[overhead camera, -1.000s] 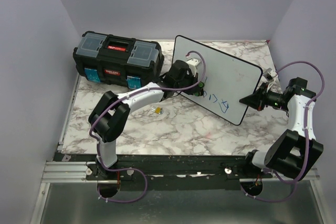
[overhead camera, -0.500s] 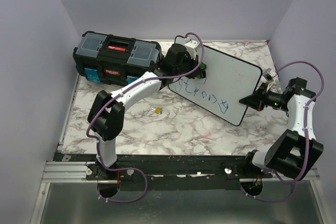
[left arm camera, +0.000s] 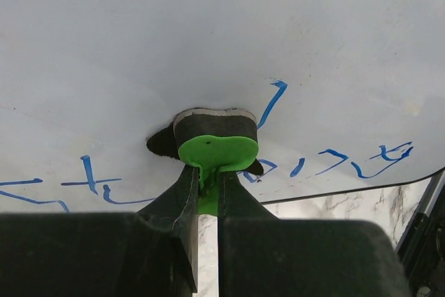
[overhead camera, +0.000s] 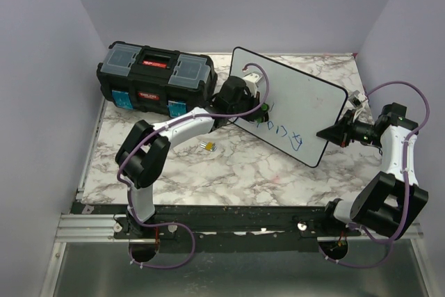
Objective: Erase the whiteboard
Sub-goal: Erase the whiteboard at the center of the board.
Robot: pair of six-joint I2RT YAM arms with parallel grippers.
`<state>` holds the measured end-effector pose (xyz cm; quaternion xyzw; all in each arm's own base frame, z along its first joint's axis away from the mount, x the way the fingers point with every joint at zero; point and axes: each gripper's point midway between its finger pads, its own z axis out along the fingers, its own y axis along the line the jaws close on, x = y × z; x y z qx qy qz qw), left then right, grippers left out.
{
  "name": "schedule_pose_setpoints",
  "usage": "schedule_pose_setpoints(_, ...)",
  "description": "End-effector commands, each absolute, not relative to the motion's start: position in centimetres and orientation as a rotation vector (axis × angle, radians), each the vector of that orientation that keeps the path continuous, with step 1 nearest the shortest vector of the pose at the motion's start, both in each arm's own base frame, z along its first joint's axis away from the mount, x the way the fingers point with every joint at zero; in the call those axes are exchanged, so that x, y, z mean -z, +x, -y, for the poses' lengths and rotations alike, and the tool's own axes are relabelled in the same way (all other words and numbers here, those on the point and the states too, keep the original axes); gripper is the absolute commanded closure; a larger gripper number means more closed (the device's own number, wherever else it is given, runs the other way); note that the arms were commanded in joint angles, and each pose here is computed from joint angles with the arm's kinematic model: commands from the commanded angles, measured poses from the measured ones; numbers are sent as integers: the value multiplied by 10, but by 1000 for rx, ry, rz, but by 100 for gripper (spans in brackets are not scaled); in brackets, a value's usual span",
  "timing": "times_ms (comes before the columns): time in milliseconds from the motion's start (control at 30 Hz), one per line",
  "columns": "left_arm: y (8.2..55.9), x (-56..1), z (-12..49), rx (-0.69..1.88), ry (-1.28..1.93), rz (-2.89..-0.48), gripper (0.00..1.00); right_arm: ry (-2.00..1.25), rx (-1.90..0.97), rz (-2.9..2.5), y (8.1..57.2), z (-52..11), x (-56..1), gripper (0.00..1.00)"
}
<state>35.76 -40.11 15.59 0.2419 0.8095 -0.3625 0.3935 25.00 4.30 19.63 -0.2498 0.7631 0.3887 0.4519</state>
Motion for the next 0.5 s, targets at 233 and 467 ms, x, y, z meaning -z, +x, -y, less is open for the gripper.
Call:
schedule_pose_setpoints(233,387,-218,415,891,635,-1953,100,-664,-979,-1849,242,-54,-200,99)
schedule_pose_setpoints(467,382,-200,418,919,630,-1986,100,-665,-978,-1850,242,-54,-200,99)
